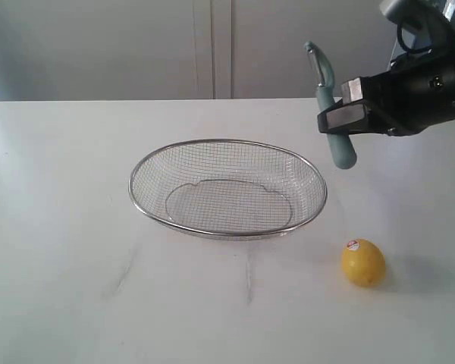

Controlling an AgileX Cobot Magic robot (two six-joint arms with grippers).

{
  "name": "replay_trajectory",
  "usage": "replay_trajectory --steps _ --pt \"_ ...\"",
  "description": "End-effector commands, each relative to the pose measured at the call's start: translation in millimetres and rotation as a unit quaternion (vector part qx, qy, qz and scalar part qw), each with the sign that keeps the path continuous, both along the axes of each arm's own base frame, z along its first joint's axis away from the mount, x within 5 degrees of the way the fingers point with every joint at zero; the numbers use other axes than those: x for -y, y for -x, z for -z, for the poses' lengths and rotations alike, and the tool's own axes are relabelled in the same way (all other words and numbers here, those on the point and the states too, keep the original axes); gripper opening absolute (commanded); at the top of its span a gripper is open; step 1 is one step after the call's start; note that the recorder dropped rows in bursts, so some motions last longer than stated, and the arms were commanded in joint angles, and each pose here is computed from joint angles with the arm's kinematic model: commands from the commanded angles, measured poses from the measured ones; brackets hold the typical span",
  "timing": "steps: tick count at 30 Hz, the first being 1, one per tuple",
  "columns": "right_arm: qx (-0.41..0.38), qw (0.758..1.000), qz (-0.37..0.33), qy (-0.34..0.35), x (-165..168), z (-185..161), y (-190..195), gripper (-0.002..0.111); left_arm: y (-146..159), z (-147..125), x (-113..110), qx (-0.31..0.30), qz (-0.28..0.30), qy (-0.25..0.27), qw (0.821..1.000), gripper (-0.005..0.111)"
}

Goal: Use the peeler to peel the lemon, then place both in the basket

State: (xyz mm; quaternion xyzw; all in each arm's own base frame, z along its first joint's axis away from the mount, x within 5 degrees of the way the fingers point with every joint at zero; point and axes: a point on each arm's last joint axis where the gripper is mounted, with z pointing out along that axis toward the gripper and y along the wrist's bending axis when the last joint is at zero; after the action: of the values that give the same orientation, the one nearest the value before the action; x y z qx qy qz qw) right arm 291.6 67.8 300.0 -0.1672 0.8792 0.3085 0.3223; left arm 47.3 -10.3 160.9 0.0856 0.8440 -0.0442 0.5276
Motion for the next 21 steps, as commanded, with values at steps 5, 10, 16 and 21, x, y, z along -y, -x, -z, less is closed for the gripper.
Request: replay_trajectory --steps 5,10,16,21 --pt "0.012 1.0 0.025 -0.007 2.9 -1.8 -3.5 0.0 0.3 2.8 0.1 -0.004 0.0 0.002 1.0 0.0" --pt "0.011 1.0 0.025 -0.007 2.9 -1.8 -3.5 0.0 0.2 2.6 0.1 -0.002 0.0 0.003 1.0 0.0" --pt "0.011 1.0 0.025 -0.007 2.9 -1.8 -3.5 0.0 -6.7 -15.8 -0.4 0.104 -0.009 0.018 0.994 0.0" --pt "0.01 1.0 0.025 -0.007 2.8 -1.7 -3.3 0.0 -8.6 -24.7 -0.9 0.153 -0.013 0.025 0.988 0.0"
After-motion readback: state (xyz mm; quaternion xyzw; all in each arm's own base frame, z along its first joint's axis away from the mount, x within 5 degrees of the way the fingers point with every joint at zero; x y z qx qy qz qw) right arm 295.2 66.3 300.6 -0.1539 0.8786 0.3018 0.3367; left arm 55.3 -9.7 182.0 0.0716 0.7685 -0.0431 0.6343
